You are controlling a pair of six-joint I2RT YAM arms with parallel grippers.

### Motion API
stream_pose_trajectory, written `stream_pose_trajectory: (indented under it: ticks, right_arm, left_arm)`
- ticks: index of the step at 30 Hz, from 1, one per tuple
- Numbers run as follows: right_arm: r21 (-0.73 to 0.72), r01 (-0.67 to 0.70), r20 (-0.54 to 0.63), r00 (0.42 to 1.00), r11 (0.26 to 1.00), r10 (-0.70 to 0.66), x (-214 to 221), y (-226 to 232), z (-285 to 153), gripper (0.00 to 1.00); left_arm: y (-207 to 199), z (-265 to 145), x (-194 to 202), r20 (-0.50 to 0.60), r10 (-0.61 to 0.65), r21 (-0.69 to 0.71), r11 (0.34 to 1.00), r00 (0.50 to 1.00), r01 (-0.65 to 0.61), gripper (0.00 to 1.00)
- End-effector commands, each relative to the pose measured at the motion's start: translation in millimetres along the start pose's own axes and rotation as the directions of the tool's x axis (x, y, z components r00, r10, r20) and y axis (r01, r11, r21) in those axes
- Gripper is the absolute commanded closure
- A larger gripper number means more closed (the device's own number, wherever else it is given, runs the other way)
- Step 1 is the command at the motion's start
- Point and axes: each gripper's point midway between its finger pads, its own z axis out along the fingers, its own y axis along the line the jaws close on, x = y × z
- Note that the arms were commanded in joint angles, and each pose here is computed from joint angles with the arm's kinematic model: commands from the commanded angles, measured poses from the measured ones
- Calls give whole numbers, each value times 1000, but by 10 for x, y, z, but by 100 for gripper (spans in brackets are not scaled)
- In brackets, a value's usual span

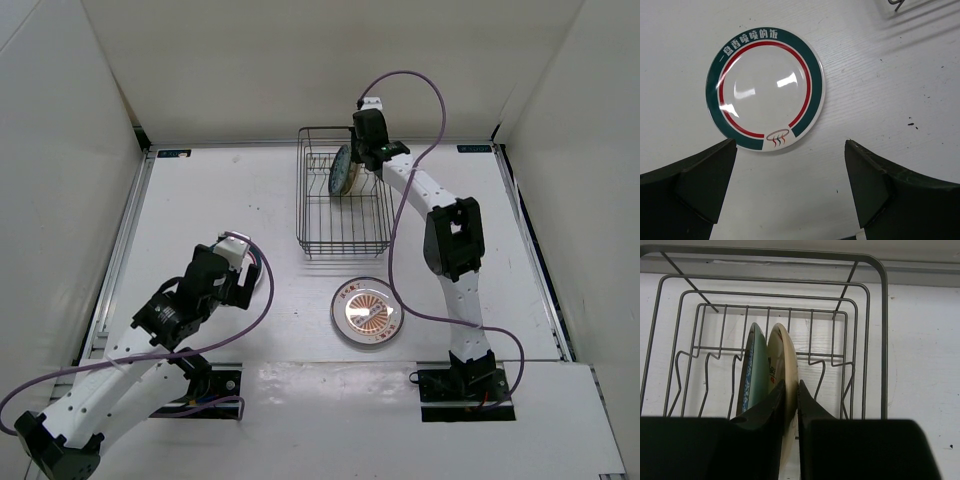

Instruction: Unload the plates from the dish rack

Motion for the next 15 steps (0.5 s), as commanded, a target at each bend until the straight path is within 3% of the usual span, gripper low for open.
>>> stream_pose_trajectory:
  ticks: [1, 15]
  right_arm:
    - [3, -20, 62, 998, 1000, 19, -216, 12, -11, 93]
    - [31, 3, 202, 979, 1000, -9, -785, 99, -441, 98]
  left_arm:
    - [48, -26, -16, 14, -8, -18, 1000, 1000, 9, 1]
    - [77, -47, -38, 27, -10, -30, 999, 1000, 11, 1]
